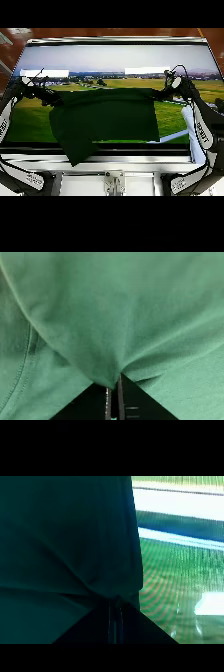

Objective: Fold the shirts.

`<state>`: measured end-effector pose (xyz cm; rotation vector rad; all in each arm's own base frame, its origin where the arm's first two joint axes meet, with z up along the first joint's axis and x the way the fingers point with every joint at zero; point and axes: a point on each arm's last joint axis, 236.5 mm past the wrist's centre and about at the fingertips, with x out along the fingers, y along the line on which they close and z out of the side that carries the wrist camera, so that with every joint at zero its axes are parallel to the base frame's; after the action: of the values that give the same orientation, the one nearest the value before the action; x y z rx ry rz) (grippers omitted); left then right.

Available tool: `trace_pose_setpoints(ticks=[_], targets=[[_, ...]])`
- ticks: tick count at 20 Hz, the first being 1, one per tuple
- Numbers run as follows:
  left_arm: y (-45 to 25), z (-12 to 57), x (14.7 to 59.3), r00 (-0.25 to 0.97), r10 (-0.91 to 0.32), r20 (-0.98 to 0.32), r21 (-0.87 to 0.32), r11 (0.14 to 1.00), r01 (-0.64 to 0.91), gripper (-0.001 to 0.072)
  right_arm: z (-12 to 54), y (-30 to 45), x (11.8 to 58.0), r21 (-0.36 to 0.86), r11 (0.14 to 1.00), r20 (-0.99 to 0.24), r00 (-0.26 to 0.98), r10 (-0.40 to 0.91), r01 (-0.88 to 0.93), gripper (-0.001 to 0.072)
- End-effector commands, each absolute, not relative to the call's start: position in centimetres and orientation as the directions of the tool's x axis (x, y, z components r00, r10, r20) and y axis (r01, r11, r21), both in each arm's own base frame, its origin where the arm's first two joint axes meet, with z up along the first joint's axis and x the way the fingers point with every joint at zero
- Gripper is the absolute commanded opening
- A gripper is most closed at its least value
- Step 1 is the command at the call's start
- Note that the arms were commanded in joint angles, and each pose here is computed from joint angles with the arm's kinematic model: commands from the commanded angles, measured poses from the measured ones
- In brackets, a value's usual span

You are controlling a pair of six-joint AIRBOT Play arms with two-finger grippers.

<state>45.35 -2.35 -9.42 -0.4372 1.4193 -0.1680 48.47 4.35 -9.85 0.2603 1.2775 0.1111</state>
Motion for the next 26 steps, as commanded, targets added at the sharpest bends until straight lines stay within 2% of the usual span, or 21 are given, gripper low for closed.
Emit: trace_pose_setpoints(ticks=[1, 4, 8, 10, 13, 14, 15, 16, 18, 20, 21, 22, 26], targets=[[-1.8, -10.0, 45.0, 0.135, -0.362, -0.922, -0.383, 0.901, -0.205, 0.0041, -10.2, 4.4, 47.2, 0.251, 0.965, -0.945, 0.236, 0.228, 0.075, 0.0056], [-0.5, -9.8, 45.1, 0.150, -0.357, -0.922, -0.383, 0.894, -0.230, 0.0041, -10.4, 3.7, 47.2, 0.221, 0.972, -0.952, 0.233, 0.196, 0.085, 0.0056], [1.1, -9.6, 46.6, 0.219, -0.335, -0.917, -0.384, 0.888, -0.251, 0.0041, -10.3, 3.2, 48.6, 0.215, 0.971, -0.940, 0.291, 0.177, 0.105, 0.0056], [1.0, -9.4, 47.6, 0.258, -0.329, -0.908, -0.392, 0.885, -0.251, 0.0041, -10.6, 3.3, 48.5, 0.226, 0.964, -0.942, 0.282, 0.180, 0.141, 0.0056], [0.9, -9.4, 47.5, 0.253, -0.331, -0.909, -0.391, 0.886, -0.248, 0.0049, -11.1, 3.8, 47.6, 0.242, 0.958, -0.949, 0.243, 0.201, 0.152, 0.0059], [0.8, -9.4, 47.2, 0.243, -0.335, -0.910, -0.393, 0.885, -0.251, 0.0174, -11.1, 4.0, 47.3, 0.251, 0.955, -0.950, 0.231, 0.212, 0.156, 0.0160], [0.9, -9.2, 46.7, 0.224, -0.344, -0.912, -0.399, 0.873, -0.282, 0.0446, -11.0, 4.3, 46.8, 0.255, 0.956, -0.952, 0.209, 0.222, 0.147, 0.0393], [1.2, -9.0, 46.0, 0.196, -0.357, -0.913, -0.403, 0.861, -0.310, 0.0622, -10.7, 4.2, 45.6, 0.244, 0.963, -0.961, 0.164, 0.224, 0.114, 0.0553], [2.0, -7.7, 43.3, 0.103, -0.401, -0.910, -0.413, 0.860, -0.299, 0.0605, -9.3, 2.9, 42.7, 0.210, 0.976, -0.976, 0.067, 0.206, 0.064, 0.0561], [3.4, -6.1, 39.4, -0.002, -0.429, -0.903, -0.414, 0.873, -0.259, 0.0557, -7.5, -1.4, 39.0, 0.098, 0.995, -0.994, -0.047, 0.099, 0.027, 0.0561], [4.1, -5.4, 36.6, -0.064, -0.444, -0.894, -0.414, 0.872, -0.262, 0.0528, -6.6, -4.2, 36.8, 0.044, 0.998, -0.991, -0.121, 0.049, 0.043, 0.0561], [4.7, -5.2, 33.7, -0.094, -0.455, -0.886, -0.412, 0.863, -0.291, 0.0528, -5.7, -6.5, 34.6, 0.036, 0.995, -0.983, -0.175, 0.051, 0.090, 0.0561], [3.8, -8.6, 23.2, -0.103, -0.512, -0.853, -0.428, 0.798, -0.424, 0.0529, -4.7, -9.8, 30.2, 0.176, 0.928, -0.965, -0.130, 0.228, 0.329, 0.0561]])
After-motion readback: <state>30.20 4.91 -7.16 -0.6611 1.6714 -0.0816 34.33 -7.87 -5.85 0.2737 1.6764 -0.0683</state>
